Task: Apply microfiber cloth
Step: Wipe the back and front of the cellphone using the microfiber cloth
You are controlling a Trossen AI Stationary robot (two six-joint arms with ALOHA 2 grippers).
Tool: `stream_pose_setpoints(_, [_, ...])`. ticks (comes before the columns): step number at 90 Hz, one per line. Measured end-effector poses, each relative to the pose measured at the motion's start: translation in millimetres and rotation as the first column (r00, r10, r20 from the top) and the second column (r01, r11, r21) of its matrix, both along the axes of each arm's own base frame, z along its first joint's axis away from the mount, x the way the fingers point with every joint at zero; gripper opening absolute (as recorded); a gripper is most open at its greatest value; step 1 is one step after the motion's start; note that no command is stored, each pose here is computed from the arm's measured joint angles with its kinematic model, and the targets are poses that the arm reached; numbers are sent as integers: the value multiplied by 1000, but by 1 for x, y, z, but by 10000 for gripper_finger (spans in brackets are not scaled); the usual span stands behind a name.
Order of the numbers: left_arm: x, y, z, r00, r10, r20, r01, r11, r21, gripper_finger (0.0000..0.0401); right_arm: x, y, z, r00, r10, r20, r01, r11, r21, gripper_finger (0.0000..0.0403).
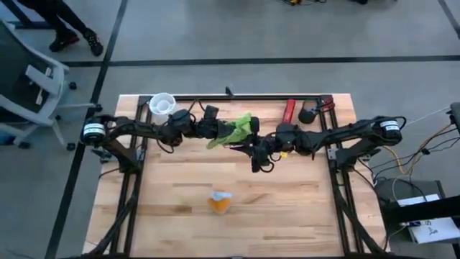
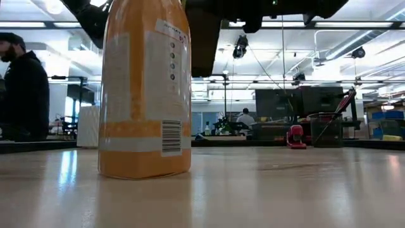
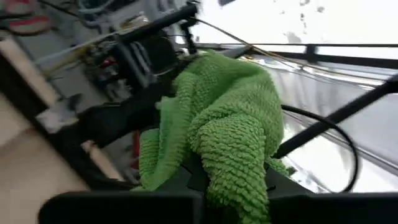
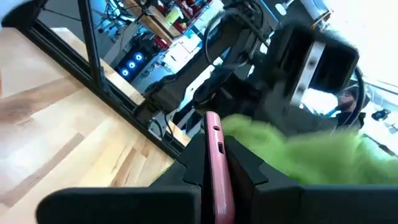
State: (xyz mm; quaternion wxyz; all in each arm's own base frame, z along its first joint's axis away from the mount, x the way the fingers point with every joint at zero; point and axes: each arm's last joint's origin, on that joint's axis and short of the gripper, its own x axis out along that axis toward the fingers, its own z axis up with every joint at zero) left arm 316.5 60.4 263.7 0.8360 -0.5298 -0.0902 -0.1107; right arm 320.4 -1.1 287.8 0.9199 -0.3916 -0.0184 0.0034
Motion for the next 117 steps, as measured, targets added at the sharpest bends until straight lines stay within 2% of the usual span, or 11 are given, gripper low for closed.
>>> stream_pose_setpoints(30, [-10,5,-31,988,106,-113,-108,994,-8,21,-6,2,12,999,9,44,-9,1000,-4,11])
stream_pose_setpoints(55, [-20,3,-52,974,133,-186,-132,991,19,21,-3,3,23,999,12,45,-12,1000,0,12])
stream_pose_setpoints(74, [-30,2,-70,953,169,-252,-139,981,135,21,-1,4,45,999,22,46,-22,1000,-3,12])
stream_pose_setpoints(77, [-31,1,-76,948,158,-278,-119,981,153,21,-1,3,53,997,-17,81,20,999,-35,10])
stream_pose_setpoints(86, [-36,-3,-84,945,143,-293,-84,975,205,21,-3,-1,68,991,-65,115,67,998,-14,10])
stream_pose_setpoints(97, [-44,0,-88,941,191,-281,-116,958,262,21,1,3,67,998,-57,29,56,998,17,10])
stream_pose_setpoints(102, [-49,-1,-88,948,196,-249,-111,942,317,21,2,1,71,995,-94,22,92,994,56,10])
stream_pose_setpoints(106, [-52,-3,-79,966,195,-167,-117,913,390,21,0,-1,75,989,-143,32,140,985,97,10])
stream_pose_setpoints(113, [-61,-5,-60,975,222,-10,-183,831,525,21,-1,-5,76,971,-236,31,226,956,188,10])
stream_pose_setpoints(117, [-65,-8,-52,970,239,44,-217,771,598,21,0,-5,73,963,-270,18,259,937,235,10])
